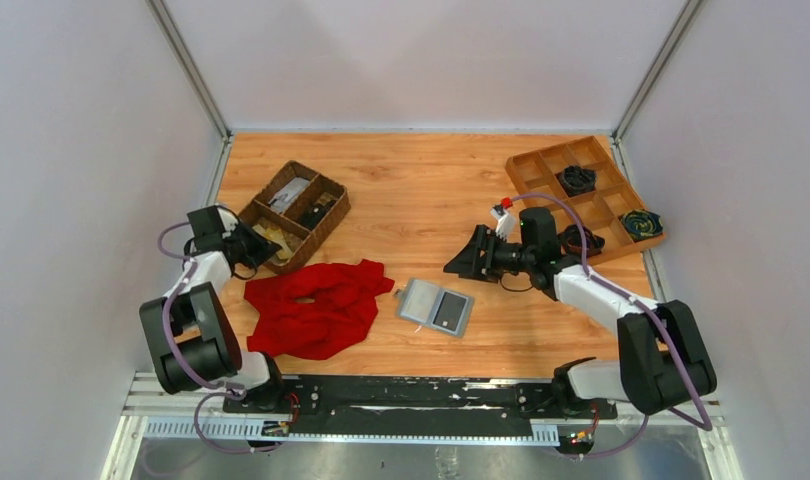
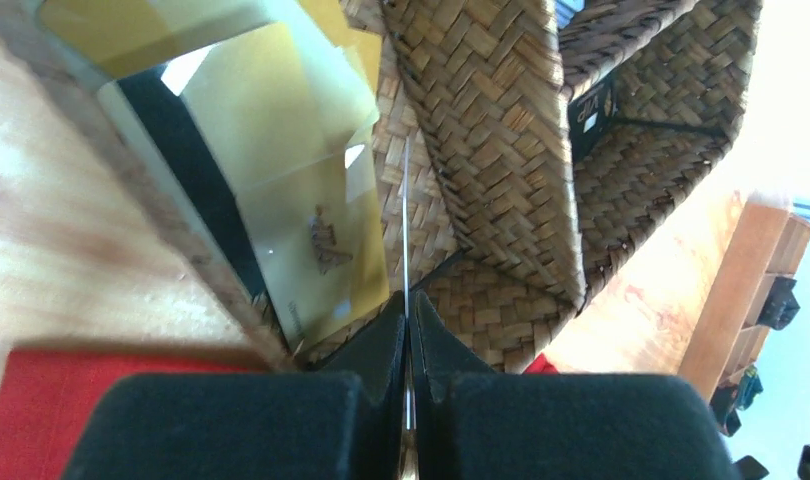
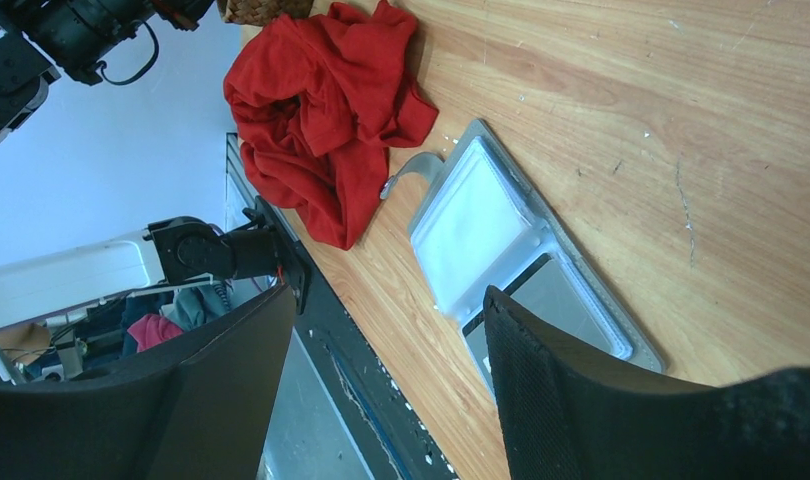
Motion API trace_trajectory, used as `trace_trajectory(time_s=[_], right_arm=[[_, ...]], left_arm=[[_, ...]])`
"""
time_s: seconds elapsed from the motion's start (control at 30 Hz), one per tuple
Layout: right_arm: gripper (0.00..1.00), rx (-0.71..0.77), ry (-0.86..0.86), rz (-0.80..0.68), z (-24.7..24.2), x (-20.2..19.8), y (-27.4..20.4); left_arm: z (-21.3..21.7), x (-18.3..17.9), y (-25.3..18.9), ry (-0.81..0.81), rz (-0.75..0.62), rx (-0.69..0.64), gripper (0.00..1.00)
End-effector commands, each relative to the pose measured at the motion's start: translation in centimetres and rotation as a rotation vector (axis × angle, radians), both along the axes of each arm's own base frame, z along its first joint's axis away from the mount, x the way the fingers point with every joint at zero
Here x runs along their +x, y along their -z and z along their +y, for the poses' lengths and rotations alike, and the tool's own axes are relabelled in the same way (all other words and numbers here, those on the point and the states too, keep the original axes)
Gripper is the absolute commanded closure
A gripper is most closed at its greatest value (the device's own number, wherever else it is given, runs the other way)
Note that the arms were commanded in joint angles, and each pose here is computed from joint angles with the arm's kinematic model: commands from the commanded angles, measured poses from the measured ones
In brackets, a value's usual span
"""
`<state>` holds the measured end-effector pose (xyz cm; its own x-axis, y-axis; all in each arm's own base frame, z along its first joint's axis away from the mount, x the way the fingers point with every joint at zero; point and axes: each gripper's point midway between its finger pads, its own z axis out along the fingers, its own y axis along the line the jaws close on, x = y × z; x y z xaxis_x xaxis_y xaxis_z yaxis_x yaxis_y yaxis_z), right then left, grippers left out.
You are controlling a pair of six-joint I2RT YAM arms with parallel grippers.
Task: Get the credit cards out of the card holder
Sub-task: Place the credit card in the storage box.
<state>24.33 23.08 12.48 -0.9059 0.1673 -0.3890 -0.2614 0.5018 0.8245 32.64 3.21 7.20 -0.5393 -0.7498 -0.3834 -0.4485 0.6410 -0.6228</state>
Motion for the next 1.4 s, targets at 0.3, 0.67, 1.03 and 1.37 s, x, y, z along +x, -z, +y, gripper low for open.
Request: trace_trajectory(time_s=[0.3,0.67,1.03,1.37], right_arm=[[0.27,0.012,0.012,-0.006,-0.2,0.5,-0.8],[0.27,0.013,0.009,-0.016,-0.4,0.0,-0.9],[0.32,-0.112,0.113,0.193,-2.2,-1.9,4.5],[0.35,-0.080,0.188,0.326,-2.6,-3.7,7.6]], left_arm=[[2.4,-0.4,0.5,-0.043,0.095,0.109,0.77],[3.2,-2.1,-7.6,-0.053,-0.009,0.295,0.75],[-18.0,-4.6,-12.5,0.640,-0.163,0.203,0.74],[-32.0,-7.8,-7.5,0.890,-0.151,-0.013,0.73]])
